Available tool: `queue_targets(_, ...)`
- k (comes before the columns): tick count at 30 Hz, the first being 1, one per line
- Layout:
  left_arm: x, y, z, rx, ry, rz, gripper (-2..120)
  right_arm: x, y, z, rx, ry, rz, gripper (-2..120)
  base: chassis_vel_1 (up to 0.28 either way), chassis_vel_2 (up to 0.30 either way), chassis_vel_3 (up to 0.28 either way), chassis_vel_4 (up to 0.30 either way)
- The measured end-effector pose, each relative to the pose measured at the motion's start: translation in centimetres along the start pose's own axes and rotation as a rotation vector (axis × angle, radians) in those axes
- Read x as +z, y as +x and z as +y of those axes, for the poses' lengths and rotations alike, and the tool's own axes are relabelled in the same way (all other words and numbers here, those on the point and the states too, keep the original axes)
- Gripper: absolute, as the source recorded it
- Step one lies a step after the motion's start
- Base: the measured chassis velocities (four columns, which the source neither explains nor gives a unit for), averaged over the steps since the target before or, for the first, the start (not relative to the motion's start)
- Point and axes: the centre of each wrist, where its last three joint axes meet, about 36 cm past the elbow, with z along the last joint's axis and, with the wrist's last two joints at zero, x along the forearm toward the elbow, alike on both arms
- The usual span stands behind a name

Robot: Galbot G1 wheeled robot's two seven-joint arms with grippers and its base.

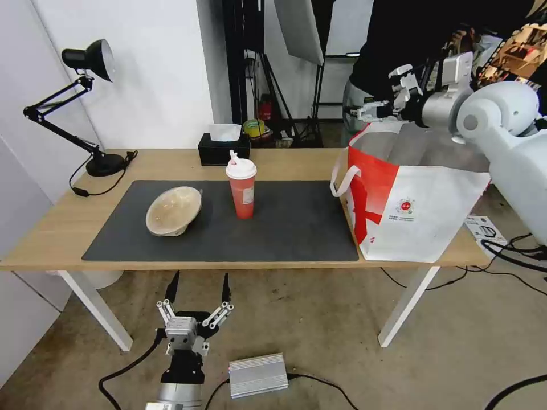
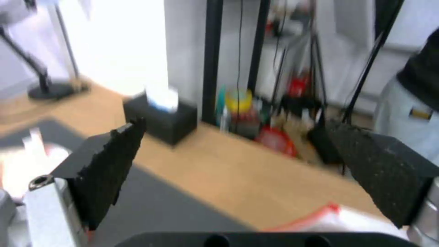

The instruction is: Pick up the trash from the table and place it into the takeout bag.

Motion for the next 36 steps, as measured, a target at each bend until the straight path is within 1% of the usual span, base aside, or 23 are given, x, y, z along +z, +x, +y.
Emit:
queue_targets(2, -0.2, -0.2, 0.3, -0.003, -0.001, -0.004, 100, 0.6, 0.4, 1.8, 0.012, -0.001, -0.065, 100, 0.000, 0.000, 0.000, 0.000)
queue_targets(3, -0.2, -0.2, 0.3, -0.003, -0.001, -0.004, 100, 0.6, 0.4, 1.8, 0.012, -0.001, -0.065, 100, 0.000, 0.000, 0.000, 0.000)
queue_targets(4, -0.3, -0.3, 0.5, -0.005, -0.003, -0.005, 100, 0.9, 0.6, 2.7, 0.013, 0.000, -0.096, 100, 0.000, 0.000, 0.000, 0.000)
queue_targets(5, -0.4, -0.5, 0.7, -0.009, -0.004, -0.008, 100, 1.4, 1.0, 4.1, 0.019, 0.000, -0.147, 100, 0.000, 0.000, 0.000, 0.000)
queue_targets(6, -0.6, -0.6, 1.0, -0.013, -0.005, -0.012, 100, 2.1, 1.5, 5.9, 0.025, -0.003, -0.206, 100, 0.000, 0.000, 0.000, 0.000)
queue_targets(7, -0.6, -0.6, 1.0, -0.013, -0.005, -0.012, 100, 2.1, 1.5, 5.9, 0.025, -0.003, -0.206, 100, 0.000, 0.000, 0.000, 0.000)
queue_targets(9, -0.9, -0.8, 1.4, -0.020, -0.008, -0.018, 100, 3.3, 2.6, 8.9, 0.035, -0.018, -0.278, 100, 0.000, 0.000, 0.000, 0.000)
queue_targets(10, -0.9, -0.8, 1.4, -0.020, -0.008, -0.018, 100, 3.3, 2.6, 8.9, 0.035, -0.018, -0.278, 100, 0.000, 0.000, 0.000, 0.000)
queue_targets(13, -1.3, -0.9, 1.7, -0.031, -0.012, -0.028, 100, 6.8, 4.6, 12.9, 0.069, -0.020, -0.371, 100, 0.000, 0.000, 0.000, 0.000)
queue_targets(14, -1.3, -0.9, 1.7, -0.031, -0.012, -0.028, 100, 6.8, 4.6, 12.9, 0.069, -0.020, -0.371, 100, 0.000, 0.000, 0.000, 0.000)
queue_targets(18, -1.7, -1.0, 2.0, -0.047, -0.016, -0.036, 100, 11.6, 7.9, 16.9, 0.080, 0.023, -0.479, 100, 0.000, 0.000, 0.000, 0.000)
queue_targets(19, -1.7, -1.0, 2.0, -0.047, -0.016, -0.036, 100, 11.6, 7.9, 16.9, 0.080, 0.023, -0.479, 100, 0.000, 0.000, 0.000, 0.000)
queue_targets(22, -1.8, -1.0, 2.1, -0.051, -0.018, -0.040, 100, 15.6, 10.1, 19.1, 0.107, 0.054, -0.532, 100, 0.000, 0.000, 0.000, 0.000)
queue_targets(23, -1.8, -1.0, 2.1, -0.053, -0.017, -0.040, 100, 16.6, 10.9, 19.7, 0.120, 0.058, -0.542, 100, 0.000, 0.000, 0.000, 0.000)
queue_targets(24, -1.8, -1.0, 2.1, -0.053, -0.017, -0.040, 100, 16.6, 10.9, 19.7, 0.120, 0.058, -0.542, 100, 0.000, 0.000, 0.000, 0.000)
queue_targets(27, -1.8, -0.8, 1.9, -0.057, -0.015, -0.036, 100, 19.5, 13.9, 21.4, 0.173, 0.050, -0.539, 100, 0.000, 0.000, 0.000, 0.000)
queue_targets(28, -1.8, -0.8, 1.9, -0.057, -0.015, -0.036, 100, 19.5, 13.9, 21.4, 0.173, 0.050, -0.539, 100, 0.000, 0.000, 0.000, 0.000)
queue_targets(32, -1.9, -0.8, 1.9, -0.055, -0.015, -0.038, 100, 23.7, 17.9, 24.5, 0.208, 0.009, -0.453, 100, 0.000, 0.000, 0.000, 0.000)
queue_targets(33, -1.9, -0.8, 1.9, -0.055, -0.015, -0.038, 100, 23.7, 17.9, 24.5, 0.208, 0.009, -0.453, 100, 0.000, 0.000, 0.000, 0.000)
queue_targets(36, -1.9, -0.8, 1.8, -0.055, -0.015, -0.038, 100, 26.4, 20.0, 27.1, 0.252, -0.014, -0.410, 100, 0.000, 0.000, 0.000, 0.000)
